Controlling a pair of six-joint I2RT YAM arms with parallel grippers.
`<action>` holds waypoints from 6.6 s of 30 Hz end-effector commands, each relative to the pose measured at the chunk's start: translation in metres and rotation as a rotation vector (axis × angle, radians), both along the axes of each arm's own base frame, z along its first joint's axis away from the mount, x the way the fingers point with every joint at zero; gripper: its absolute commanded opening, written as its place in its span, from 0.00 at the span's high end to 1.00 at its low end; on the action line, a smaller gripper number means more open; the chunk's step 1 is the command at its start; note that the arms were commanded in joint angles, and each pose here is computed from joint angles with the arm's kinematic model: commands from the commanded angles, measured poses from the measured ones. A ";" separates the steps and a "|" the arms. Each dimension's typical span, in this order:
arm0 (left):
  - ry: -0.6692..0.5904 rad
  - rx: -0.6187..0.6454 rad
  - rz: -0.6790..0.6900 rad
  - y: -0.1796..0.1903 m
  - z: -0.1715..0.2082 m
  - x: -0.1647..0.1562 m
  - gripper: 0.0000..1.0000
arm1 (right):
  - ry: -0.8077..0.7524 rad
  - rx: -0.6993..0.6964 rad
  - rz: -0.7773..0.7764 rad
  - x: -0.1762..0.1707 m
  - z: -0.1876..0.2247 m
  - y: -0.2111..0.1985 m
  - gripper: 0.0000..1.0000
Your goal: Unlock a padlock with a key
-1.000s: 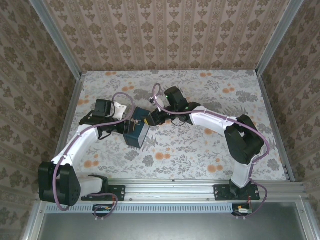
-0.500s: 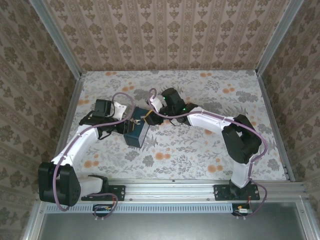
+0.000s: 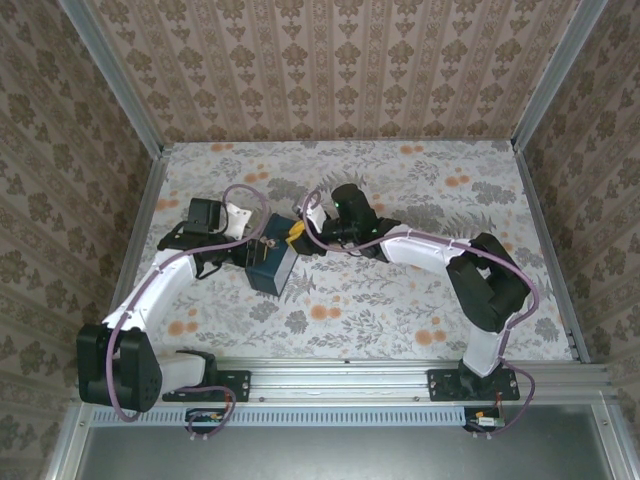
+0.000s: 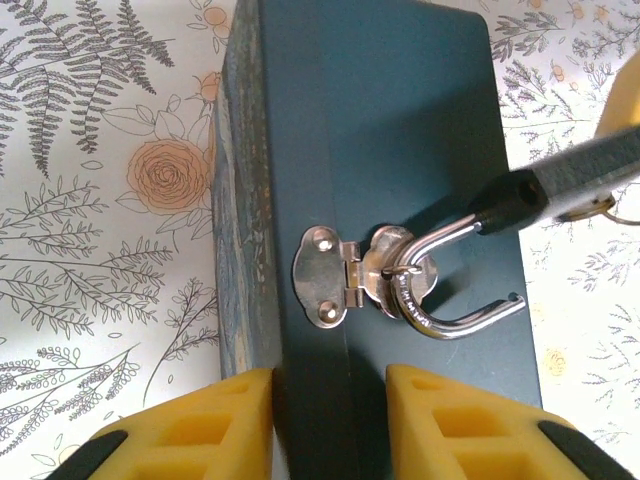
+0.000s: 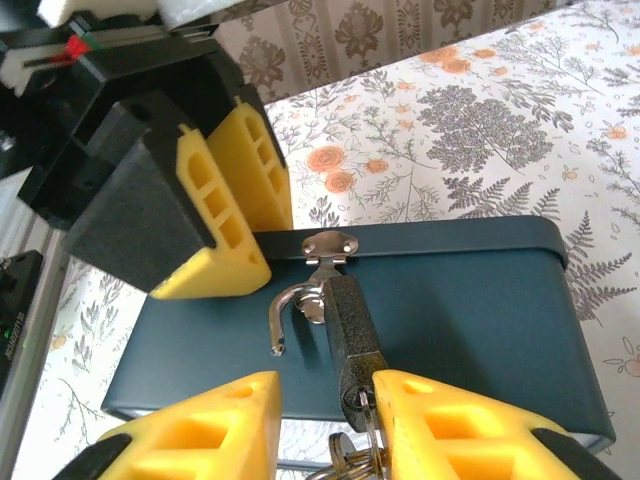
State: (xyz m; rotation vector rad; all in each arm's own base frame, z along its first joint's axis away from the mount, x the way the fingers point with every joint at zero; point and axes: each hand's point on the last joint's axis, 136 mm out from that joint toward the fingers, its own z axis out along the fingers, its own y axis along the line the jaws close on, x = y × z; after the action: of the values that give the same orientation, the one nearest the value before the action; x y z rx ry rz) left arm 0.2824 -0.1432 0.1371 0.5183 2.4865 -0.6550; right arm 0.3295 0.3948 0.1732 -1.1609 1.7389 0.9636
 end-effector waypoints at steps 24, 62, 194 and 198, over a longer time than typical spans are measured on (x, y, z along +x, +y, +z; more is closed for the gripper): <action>0.026 0.000 -0.037 -0.007 -0.012 -0.003 0.70 | -0.468 -0.212 -0.054 -0.016 -0.033 0.025 0.60; 0.017 -0.007 -0.014 -0.006 -0.005 0.008 0.71 | -0.645 -0.269 -0.270 -0.003 -0.029 -0.001 0.55; 0.258 -0.342 0.089 -0.075 -0.002 -0.010 0.76 | 0.351 0.207 -1.155 0.094 0.023 -0.137 1.00; 0.227 -0.349 0.088 -0.074 0.012 0.002 0.67 | 0.368 0.216 -1.241 0.105 0.024 -0.194 1.00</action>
State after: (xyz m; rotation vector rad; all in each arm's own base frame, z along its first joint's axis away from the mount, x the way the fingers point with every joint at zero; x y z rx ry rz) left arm 0.2803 -0.2210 0.1446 0.1949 2.4899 -1.1685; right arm 0.4336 0.2186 0.1763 0.2998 2.1123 0.4673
